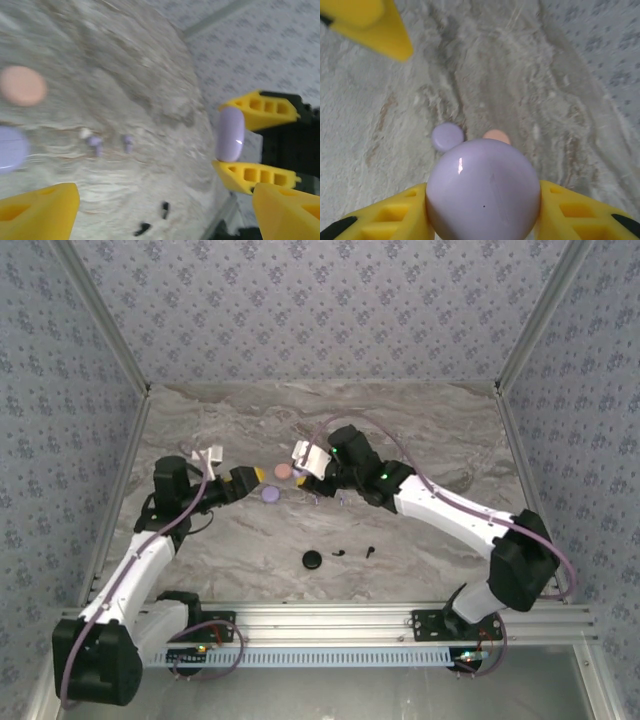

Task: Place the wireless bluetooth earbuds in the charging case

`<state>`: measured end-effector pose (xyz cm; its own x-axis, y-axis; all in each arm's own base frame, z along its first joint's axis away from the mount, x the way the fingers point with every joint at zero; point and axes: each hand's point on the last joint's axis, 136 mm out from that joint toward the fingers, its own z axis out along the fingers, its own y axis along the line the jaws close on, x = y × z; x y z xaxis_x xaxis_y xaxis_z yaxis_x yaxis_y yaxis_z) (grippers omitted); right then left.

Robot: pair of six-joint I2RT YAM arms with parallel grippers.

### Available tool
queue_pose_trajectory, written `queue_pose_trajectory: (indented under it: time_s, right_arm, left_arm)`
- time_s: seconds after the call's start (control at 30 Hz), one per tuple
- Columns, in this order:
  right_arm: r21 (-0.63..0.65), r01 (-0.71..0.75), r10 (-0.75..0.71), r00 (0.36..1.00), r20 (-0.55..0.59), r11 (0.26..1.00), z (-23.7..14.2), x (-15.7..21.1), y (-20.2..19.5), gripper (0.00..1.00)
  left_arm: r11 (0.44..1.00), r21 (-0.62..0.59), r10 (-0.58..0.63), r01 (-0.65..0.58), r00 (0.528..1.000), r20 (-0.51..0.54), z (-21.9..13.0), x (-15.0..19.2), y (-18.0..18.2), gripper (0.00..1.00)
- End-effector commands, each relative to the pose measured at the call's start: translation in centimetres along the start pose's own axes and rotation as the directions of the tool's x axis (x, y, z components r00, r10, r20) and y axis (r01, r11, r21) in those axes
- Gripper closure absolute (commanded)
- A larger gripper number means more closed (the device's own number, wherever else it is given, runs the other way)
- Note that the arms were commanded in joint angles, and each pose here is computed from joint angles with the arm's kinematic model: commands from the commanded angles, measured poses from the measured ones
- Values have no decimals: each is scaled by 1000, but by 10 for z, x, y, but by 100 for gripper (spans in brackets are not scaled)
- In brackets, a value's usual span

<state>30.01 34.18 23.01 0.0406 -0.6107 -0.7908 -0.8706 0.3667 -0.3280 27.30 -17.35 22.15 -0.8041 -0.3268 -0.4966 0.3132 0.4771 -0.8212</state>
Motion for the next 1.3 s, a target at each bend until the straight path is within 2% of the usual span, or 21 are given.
queue_pose_trajectory:
  time_s: [0.0,0.17,0.57,1.0,1.27]
  right_arm:
    - [69,-9,4,997,78,998,-22,-17,-18,53]
    - [100,16,-26,994,105,995,-35,-27,-24,52]
    - [80,12,-22,992,121,997,-37,-31,-18,52]
    - [43,12,-17,992,122,999,-34,-32,-8,52]
    - [14,10,-12,992,124,1000,-30,-33,-2,52]
  left_arm:
    - [978,180,108,-102,994,-23,9,-11,-63,11]
    - [962,252,127,-107,990,-63,28,-10,-89,13]
    - [942,316,152,-111,982,-109,55,-3,-109,44]
    - [938,326,157,-114,981,-109,63,-1,-112,56]
    - [939,322,158,-118,982,-101,65,-3,-111,58]
